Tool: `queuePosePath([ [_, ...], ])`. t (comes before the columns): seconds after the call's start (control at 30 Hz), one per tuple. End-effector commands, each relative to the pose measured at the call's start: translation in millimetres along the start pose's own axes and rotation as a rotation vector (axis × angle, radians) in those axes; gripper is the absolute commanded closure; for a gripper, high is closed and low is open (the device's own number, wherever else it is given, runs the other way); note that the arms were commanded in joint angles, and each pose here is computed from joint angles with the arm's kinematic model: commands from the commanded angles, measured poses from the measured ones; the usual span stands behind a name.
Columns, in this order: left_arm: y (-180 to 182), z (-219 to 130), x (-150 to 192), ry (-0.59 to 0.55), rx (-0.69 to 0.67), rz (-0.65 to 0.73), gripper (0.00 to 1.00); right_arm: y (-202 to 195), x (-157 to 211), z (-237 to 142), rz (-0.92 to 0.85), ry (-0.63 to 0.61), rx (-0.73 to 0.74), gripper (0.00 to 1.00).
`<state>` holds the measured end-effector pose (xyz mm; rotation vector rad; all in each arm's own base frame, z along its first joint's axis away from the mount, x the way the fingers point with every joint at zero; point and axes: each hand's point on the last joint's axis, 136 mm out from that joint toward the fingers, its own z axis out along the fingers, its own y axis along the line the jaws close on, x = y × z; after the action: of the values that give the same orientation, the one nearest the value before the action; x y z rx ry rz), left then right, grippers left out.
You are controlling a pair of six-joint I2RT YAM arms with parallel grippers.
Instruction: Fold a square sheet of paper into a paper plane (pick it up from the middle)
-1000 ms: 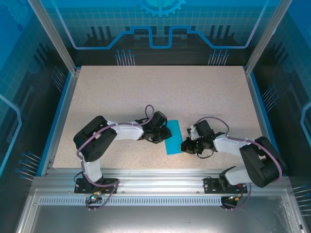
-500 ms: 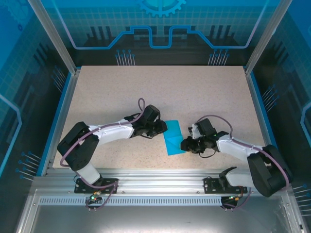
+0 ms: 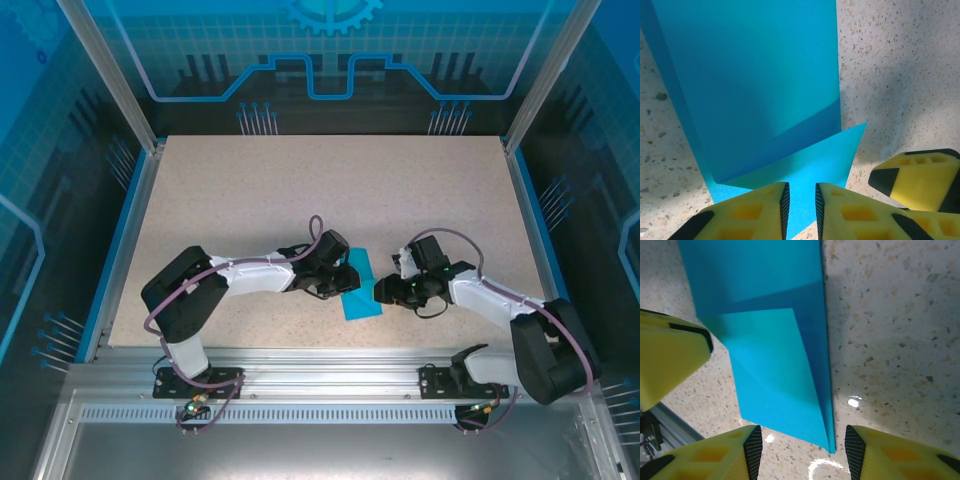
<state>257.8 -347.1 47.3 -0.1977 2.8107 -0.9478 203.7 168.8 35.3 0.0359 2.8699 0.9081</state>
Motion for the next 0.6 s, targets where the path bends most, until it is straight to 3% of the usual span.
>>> queuePosePath([
  [0.0, -5, 2, -1, 0.004, -0.009, 0.009, 0.75, 7, -8, -1, -0.023, 0.003, -0.030, 0.50],
  [0.57, 18, 22, 5, 0.045, -0.085, -0.011, 0.76, 8, -10, 18, -0.019, 0.064, -0.069, 0.57],
])
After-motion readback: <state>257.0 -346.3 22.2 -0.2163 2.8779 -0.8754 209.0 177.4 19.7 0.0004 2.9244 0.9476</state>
